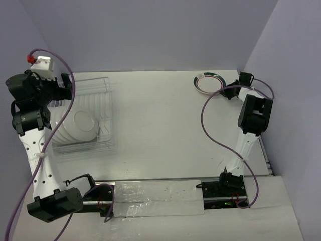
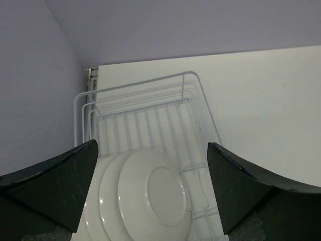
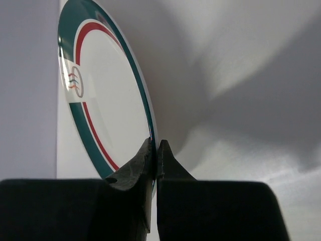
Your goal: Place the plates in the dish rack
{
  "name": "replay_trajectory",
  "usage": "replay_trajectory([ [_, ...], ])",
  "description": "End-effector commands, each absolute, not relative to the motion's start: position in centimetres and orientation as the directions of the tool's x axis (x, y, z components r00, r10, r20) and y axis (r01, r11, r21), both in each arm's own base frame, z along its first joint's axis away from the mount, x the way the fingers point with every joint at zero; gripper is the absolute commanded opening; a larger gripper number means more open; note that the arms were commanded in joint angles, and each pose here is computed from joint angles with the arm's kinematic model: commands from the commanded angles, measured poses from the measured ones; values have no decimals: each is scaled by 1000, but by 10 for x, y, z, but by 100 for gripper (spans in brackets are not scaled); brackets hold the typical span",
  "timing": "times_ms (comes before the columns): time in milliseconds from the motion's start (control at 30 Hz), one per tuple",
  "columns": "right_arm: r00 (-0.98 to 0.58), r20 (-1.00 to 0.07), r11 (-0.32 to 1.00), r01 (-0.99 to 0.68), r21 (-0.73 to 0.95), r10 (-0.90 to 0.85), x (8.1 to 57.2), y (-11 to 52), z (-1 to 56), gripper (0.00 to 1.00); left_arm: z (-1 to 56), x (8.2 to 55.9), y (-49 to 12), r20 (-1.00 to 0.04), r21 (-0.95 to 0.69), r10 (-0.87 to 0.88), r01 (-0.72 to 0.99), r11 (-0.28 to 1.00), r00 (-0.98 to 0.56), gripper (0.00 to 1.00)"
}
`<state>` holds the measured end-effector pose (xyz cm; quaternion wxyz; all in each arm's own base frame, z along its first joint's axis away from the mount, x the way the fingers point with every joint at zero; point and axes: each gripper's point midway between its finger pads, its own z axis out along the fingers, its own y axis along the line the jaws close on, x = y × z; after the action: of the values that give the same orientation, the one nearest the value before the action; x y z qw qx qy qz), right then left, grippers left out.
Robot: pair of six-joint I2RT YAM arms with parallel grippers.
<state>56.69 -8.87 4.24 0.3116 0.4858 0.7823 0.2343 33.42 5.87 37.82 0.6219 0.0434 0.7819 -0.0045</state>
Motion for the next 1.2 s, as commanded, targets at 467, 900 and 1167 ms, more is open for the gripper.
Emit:
replay_trajectory([
  [467, -775, -396, 633, 6, 774, 492, 413, 141, 199, 0, 296, 259, -159, -750, 475, 661, 715, 512, 26, 99],
  [900, -867, -379, 523, -170, 835, 323, 366, 224, 238, 0, 233, 224, -245, -375, 776, 808, 631, 6, 453, 97],
  [1167, -907, -373, 563, -207, 800, 196, 344, 239, 221, 0, 216, 246, -255, -198, 875, 818, 474, -101, 540, 88],
])
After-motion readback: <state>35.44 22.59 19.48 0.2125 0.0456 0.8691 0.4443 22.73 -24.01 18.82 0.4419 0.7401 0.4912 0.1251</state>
